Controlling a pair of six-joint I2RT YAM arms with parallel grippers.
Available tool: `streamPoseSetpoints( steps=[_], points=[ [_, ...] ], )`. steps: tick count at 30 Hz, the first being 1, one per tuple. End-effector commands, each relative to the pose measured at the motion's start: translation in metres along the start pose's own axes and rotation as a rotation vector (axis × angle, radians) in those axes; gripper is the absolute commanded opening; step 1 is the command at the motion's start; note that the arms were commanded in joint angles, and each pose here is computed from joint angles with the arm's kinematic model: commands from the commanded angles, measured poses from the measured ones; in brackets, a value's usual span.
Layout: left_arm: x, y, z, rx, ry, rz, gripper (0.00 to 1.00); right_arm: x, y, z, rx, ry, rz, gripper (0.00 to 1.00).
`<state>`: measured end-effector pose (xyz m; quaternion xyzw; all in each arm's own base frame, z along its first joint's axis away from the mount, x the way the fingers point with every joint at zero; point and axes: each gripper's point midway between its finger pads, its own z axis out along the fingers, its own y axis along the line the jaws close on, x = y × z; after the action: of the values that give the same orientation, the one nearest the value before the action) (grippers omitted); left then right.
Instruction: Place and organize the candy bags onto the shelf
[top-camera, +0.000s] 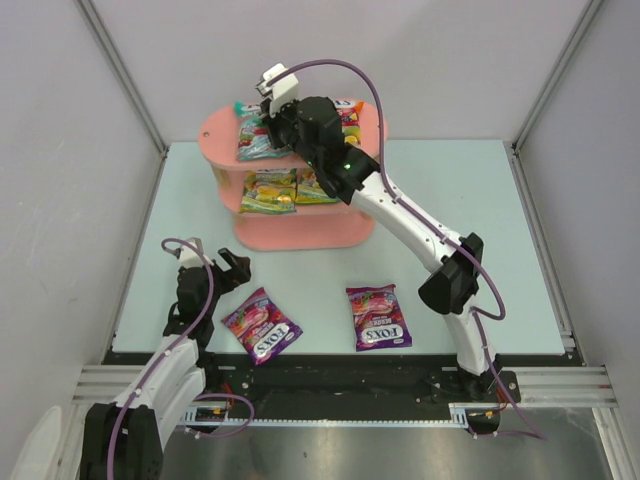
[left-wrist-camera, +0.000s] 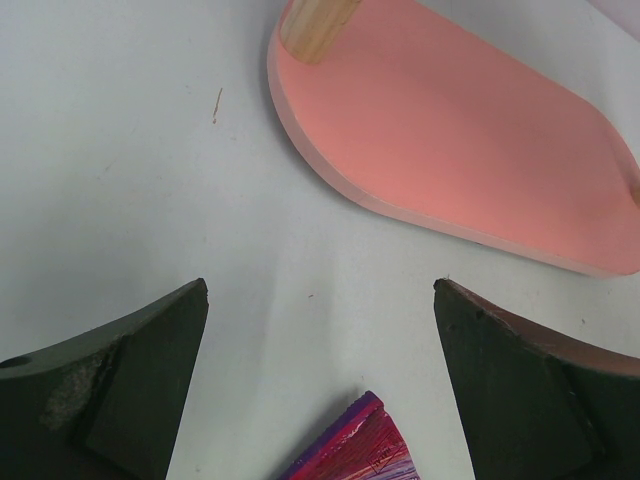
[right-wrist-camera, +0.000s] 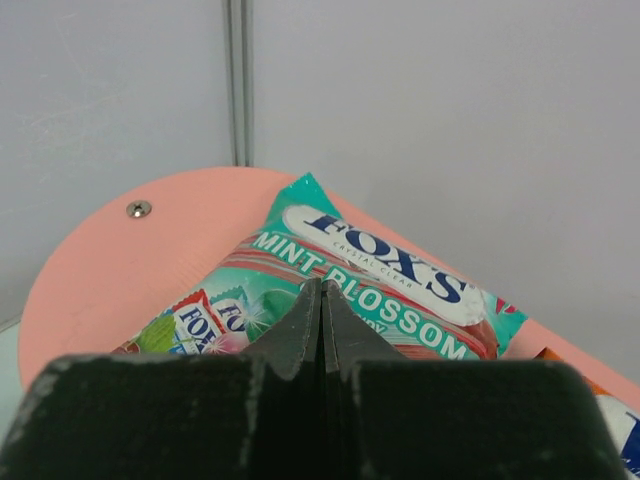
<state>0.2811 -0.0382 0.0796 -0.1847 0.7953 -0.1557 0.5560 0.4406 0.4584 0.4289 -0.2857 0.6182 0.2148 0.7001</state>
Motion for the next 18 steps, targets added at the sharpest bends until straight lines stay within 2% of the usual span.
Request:
streamPoseSetpoints(
  steps=[1,10,13,14,17,18],
  points=[
    [-0.018,-0.009,0.001,0.024,-0.046,-0.015,1.0,0.0,0.001,-0.01,-0.005,0.008,0.031,0.0],
    [-0.018,-0.009,0.002,0.023,-0.048,-0.016,1.0,0.006,0.003,-0.013,-0.003,0.007,0.036,0.0],
    [-0.018,-0.009,0.002,0.024,-0.047,-0.015,1.0,-0.011,0.0,-0.01,0.003,-0.038,0.034,0.0],
    [-0.017,-0.009,0.002,0.024,-0.046,-0.015,1.0,-0.039,-0.003,-0.012,0.007,-0.097,0.036,0.0],
    [-0.017,-0.009,0.002,0.024,-0.044,-0.015,1.0,-0.06,-0.007,-0.005,0.017,-0.153,0.029,0.0],
    [-0.017,-0.009,0.002,0.023,-0.043,-0.015,1.0,-0.087,-0.012,-0.011,0.025,-0.217,0.035,0.0]
  ],
)
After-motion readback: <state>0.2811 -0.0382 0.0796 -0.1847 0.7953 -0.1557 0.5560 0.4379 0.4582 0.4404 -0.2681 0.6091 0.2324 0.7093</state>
